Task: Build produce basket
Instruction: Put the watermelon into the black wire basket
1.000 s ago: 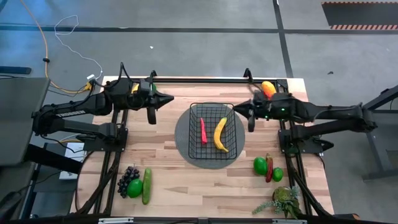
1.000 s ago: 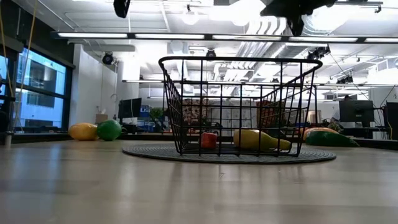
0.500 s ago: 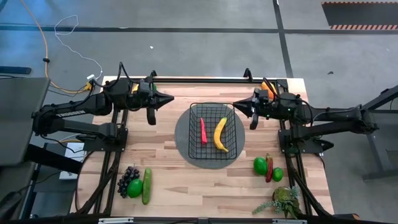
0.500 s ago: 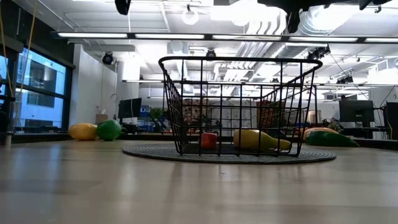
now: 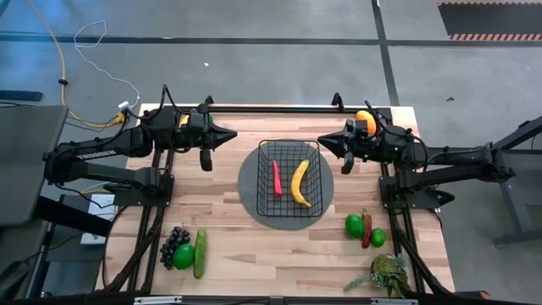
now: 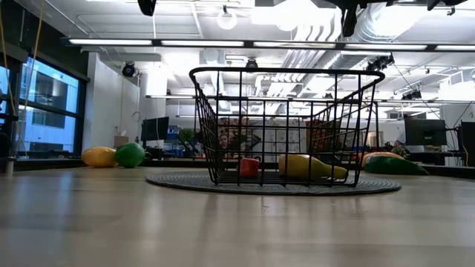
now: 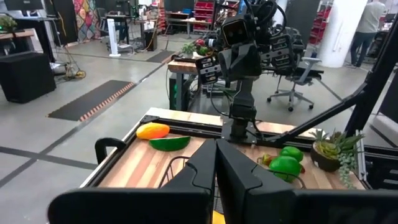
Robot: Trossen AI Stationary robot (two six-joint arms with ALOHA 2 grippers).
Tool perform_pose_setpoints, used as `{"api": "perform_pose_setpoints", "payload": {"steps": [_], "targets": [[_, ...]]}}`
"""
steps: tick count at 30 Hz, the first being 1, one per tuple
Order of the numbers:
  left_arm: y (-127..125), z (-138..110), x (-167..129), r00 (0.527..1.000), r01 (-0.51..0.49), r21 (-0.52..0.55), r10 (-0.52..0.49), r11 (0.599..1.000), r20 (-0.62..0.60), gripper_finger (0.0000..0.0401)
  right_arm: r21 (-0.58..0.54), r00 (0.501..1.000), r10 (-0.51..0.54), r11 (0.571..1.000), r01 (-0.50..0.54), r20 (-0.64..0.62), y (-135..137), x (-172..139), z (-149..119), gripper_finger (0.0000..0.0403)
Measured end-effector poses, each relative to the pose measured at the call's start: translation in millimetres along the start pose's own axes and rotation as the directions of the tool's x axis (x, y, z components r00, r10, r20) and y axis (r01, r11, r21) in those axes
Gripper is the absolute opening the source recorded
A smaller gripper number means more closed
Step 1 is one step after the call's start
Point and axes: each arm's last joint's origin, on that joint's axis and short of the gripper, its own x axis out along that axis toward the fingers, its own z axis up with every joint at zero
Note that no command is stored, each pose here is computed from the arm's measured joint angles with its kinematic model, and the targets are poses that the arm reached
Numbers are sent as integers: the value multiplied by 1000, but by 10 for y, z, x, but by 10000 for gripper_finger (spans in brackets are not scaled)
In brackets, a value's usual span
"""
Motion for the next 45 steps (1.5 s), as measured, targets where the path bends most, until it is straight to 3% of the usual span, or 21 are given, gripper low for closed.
{"api": "perform_pose_setpoints", "payload": {"steps": [22,25,32,38,45], "targets": [[-16,-1,0,999,52,-6,-52,999,-2,11,13,1000,0,1000,0,0,0,0,0,0],[-18,-5,-1,998,60,-132,-62,989,-7,35,37,1000,-1,999,1,0,0,0,0,0],[-139,-137,-11,977,120,-245,-158,962,-142,139,38,1000,-1,999,1,0,0,0,0,0],[-276,-175,-26,958,167,-290,-225,942,-178,211,63,1000,-1,998,1,0,-1,1,-1,0],[-359,-154,-30,952,209,-296,-263,932,-154,256,83,1000,-1,997,1,0,-1,1,-1,0]]}}
